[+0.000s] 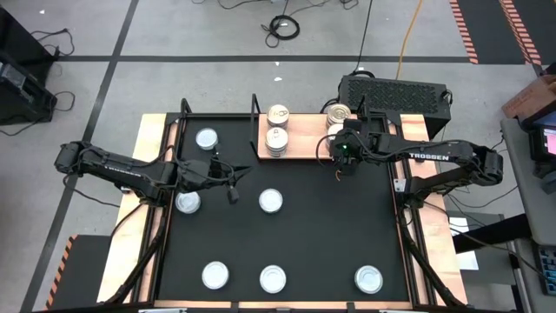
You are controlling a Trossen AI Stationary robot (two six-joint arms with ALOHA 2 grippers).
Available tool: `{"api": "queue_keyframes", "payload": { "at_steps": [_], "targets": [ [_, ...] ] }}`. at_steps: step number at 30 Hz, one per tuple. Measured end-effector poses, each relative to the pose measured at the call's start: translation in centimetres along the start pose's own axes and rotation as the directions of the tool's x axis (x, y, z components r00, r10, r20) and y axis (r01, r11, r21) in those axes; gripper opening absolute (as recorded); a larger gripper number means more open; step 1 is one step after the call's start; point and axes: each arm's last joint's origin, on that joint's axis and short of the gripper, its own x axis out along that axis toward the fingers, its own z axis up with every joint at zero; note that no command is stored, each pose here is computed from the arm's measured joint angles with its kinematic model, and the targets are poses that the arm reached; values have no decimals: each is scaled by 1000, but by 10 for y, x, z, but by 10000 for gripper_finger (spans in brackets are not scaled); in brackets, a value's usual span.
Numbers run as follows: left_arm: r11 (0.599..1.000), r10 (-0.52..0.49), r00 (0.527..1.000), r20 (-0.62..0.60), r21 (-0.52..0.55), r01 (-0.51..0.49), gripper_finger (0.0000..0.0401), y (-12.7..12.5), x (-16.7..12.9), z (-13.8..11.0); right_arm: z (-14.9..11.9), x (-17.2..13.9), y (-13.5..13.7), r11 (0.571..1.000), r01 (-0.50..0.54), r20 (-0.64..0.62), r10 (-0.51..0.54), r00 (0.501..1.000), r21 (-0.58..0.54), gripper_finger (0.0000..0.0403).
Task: Stack canned seafood by type on shelf
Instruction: Stack the blue pink tuna can on top of the other blue pink tuna can on the shelf, then put the green tuna can on the shelf
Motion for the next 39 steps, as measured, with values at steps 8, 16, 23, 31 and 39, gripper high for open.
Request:
{"api": "queue_keyframes", "payload": {
  "at_steps": [8,16,23,31,39],
  "targets": [
    [1000,0,1000,0,0,0,46,0,0,0,0,0,0,1000,0,1,0,1000,-1,0],
    [1000,0,1000,-1,2,0,46,0,0,0,1,-1,1,1000,-1,2,1,1000,3,16],
    [1000,1,1000,-12,7,-1,46,0,0,-1,2,-2,5,1000,-7,7,7,1000,3,65],
    [1000,1,1000,-18,10,-1,46,0,0,-2,3,-5,3,1000,-6,-3,6,1000,-12,105],
    [1000,6,998,-60,30,-4,46,1,0,-6,25,-33,-8,999,-23,58,22,998,24,116]
  ]
}}
